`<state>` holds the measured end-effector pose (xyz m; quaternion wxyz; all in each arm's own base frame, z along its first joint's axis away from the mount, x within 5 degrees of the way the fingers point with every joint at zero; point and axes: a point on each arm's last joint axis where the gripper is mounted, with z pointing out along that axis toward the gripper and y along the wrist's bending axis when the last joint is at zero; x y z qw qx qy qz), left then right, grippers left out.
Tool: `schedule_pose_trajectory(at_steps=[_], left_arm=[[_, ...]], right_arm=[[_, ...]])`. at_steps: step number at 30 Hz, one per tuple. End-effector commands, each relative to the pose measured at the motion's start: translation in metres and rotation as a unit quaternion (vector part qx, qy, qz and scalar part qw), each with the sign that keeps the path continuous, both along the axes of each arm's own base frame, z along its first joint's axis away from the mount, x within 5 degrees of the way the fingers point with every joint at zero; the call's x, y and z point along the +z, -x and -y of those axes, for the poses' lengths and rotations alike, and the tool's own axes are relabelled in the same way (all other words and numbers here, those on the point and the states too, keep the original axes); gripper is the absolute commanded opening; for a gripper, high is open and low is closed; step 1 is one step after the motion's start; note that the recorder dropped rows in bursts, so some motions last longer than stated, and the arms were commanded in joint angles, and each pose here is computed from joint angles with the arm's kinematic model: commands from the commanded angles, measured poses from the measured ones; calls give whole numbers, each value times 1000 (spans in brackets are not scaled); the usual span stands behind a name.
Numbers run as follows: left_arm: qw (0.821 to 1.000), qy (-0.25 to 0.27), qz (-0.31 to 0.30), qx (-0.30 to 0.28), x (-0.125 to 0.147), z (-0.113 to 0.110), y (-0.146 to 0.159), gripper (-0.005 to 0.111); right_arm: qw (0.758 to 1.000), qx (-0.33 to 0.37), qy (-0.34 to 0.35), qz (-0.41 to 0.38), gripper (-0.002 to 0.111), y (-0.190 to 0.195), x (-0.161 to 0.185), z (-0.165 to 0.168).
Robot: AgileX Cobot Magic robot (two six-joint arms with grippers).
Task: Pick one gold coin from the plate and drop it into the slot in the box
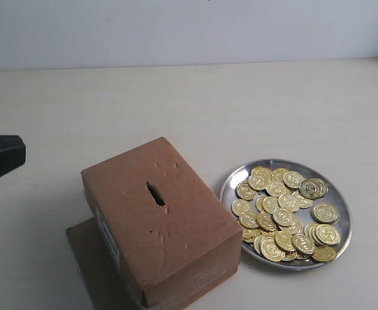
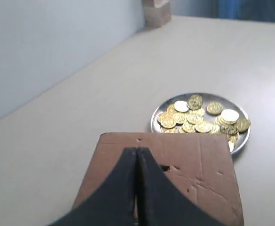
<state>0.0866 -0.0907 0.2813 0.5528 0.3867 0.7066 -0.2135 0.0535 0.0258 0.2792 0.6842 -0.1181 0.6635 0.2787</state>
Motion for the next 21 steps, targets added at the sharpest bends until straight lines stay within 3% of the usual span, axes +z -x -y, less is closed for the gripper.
schedule_pose_trajectory(at_steps=[1, 9, 17, 21], left_arm=[[994, 71, -64, 59, -31, -9, 4, 0], [985, 61, -125, 102, -77, -19, 8, 0], [968, 71, -171, 169, -110, -32, 12, 0], [965, 81, -170, 184, -109, -34, 10, 0]], right_arm=[[1000, 14, -11, -23, 0, -1, -28, -4], [998, -1, 18, -59, 0, -5, -73, -4], [998, -14, 21, -55, 0, -6, -73, -3], [998, -14, 24, -53, 0, -6, -73, -3]])
